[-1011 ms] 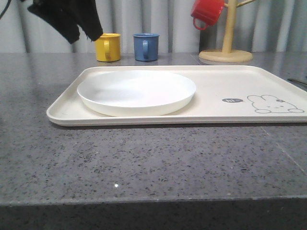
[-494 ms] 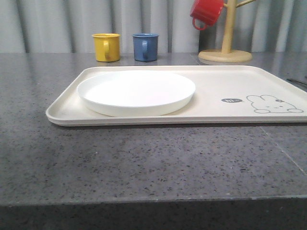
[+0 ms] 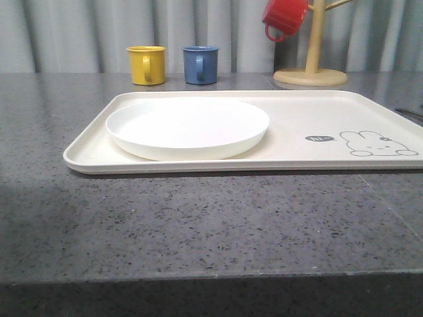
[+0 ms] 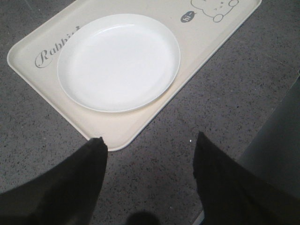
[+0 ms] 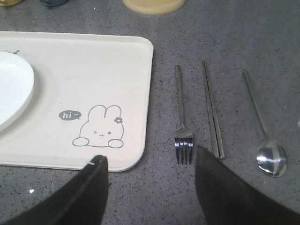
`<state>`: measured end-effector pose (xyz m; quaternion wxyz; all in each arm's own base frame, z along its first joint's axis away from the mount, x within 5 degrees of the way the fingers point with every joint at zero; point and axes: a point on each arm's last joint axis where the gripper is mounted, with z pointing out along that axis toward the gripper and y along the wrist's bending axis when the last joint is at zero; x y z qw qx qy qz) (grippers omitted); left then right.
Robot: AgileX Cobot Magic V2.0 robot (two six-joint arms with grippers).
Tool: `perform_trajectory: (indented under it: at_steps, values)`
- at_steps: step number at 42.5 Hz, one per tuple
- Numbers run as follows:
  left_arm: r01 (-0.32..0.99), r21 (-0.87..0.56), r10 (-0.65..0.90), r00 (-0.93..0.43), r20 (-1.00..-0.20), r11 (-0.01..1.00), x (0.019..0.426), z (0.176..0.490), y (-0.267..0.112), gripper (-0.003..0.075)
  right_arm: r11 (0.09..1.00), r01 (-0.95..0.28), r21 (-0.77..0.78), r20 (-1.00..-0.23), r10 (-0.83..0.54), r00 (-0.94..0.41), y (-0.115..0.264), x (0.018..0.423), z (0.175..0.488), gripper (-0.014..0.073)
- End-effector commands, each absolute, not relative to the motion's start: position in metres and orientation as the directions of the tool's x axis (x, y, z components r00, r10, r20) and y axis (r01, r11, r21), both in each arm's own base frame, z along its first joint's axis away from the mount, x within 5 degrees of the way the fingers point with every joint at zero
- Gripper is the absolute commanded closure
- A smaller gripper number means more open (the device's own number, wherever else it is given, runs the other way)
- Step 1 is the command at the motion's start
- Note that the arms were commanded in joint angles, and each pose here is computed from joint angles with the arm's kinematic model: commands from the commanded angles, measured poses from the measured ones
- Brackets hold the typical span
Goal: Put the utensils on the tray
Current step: 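Raise the left gripper away from the plate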
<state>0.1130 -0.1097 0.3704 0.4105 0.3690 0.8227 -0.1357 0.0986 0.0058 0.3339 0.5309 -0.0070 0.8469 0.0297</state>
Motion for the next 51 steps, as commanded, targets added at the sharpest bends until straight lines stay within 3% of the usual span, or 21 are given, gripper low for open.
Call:
perform_trajectory:
  at_steps: [1,14,20,31,41,51]
  values:
    - [0.718,0.064,0.426,-0.336,-0.840,0.693,0.110,0.383,-0.110,0.0312,0.998,-0.042,0.042,-0.934,0.025,-0.356,0.005,0.102,0.348,0.0151]
    - [0.708,0.111,0.452,-0.313,-0.835,0.697,0.113,0.383,-0.108,0.0312,0.999,-0.039,0.030,-0.935,0.015,-0.354,0.005,0.102,0.351,0.0152]
    - [0.708,0.111,0.453,-0.315,-0.834,0.697,0.113,0.383,-0.108,0.0312,0.999,-0.035,0.013,-0.900,-0.004,-0.435,0.004,0.109,0.357,0.0165]
    - [0.709,0.111,0.454,-0.316,-0.833,0.697,0.113,0.382,-0.109,0.0312,0.997,-0.019,-0.071,-0.749,-0.066,-0.659,0.000,0.158,0.373,0.0165]
    - [0.709,0.111,0.454,-0.316,-0.833,0.697,0.113,0.382,-0.109,0.0312,0.999,-0.020,-0.042,-0.586,-0.041,-0.809,0.002,0.219,0.385,0.0171]
    - [0.708,0.111,0.453,-0.315,-0.834,0.697,0.114,0.383,-0.109,0.0312,1.000,-0.024,0.014,-0.427,-0.016,-0.904,-0.007,0.282,0.369,0.0171]
